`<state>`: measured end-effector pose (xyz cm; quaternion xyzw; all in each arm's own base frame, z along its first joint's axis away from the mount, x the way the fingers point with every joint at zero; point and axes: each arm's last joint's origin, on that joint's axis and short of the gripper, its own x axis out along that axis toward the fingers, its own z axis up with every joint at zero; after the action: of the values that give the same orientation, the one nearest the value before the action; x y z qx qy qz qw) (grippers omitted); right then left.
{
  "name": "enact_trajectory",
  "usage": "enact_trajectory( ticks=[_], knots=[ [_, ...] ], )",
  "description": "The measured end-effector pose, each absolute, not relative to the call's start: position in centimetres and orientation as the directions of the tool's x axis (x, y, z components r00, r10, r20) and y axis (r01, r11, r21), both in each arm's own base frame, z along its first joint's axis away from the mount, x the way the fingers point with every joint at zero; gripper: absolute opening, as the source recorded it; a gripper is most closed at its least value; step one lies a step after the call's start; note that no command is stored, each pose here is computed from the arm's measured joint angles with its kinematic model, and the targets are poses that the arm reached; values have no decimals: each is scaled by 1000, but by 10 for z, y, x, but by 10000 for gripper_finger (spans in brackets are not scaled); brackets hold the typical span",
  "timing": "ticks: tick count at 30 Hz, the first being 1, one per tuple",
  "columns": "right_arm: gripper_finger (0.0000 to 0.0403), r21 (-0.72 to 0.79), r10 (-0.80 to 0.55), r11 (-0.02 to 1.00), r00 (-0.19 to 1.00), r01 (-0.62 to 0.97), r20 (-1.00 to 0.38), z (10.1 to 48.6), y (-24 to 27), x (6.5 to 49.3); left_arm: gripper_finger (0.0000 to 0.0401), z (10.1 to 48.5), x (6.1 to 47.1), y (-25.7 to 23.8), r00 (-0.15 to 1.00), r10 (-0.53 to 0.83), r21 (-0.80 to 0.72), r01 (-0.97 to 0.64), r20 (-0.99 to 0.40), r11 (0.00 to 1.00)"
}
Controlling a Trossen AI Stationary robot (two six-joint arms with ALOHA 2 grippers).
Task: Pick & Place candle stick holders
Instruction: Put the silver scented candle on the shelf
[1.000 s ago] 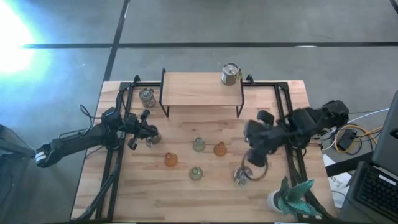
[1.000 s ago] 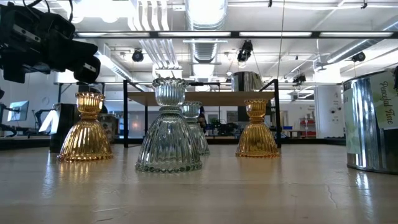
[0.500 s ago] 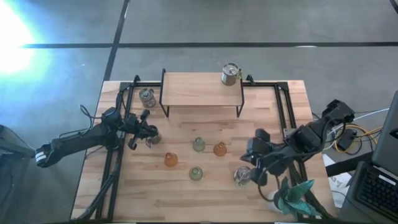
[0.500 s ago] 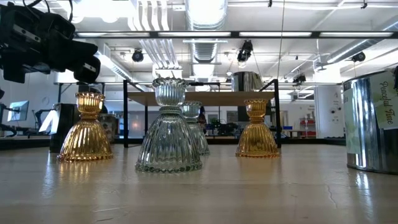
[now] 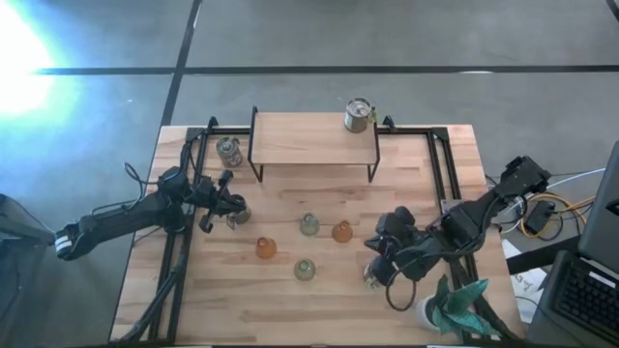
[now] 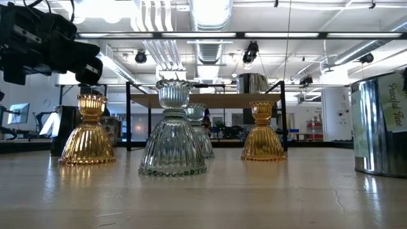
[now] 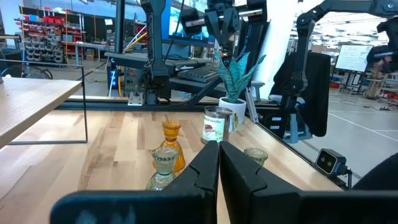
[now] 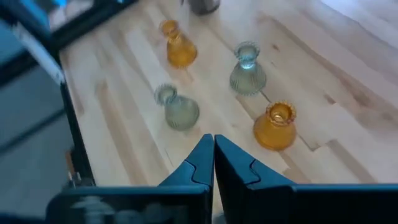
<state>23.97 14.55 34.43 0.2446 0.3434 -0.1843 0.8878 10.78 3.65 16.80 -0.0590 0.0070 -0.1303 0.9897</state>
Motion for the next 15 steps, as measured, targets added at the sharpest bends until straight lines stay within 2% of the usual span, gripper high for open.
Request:
enact_trajectory(
  ticks=[2,6,8,11,15],
  knots=[
    [8,343,-163,787,709,513,-686,340,146,243,19,168,108,37,966,-259,-118,257,2,959],
    [8,279,-198,809,686,518,-700,328,140,245,19,168,108,36,966,-259,-118,257,2,959],
    [8,306,-209,769,672,562,-710,323,136,247,19,168,108,36,966,-259,-118,258,2,959],
    [8,372,-157,710,650,597,-744,319,134,248,19,168,108,36,966,-259,-118,257,2,959],
    [8,413,-61,696,621,587,-781,317,138,247,19,168,108,36,966,-259,-119,257,2,959]
  ],
)
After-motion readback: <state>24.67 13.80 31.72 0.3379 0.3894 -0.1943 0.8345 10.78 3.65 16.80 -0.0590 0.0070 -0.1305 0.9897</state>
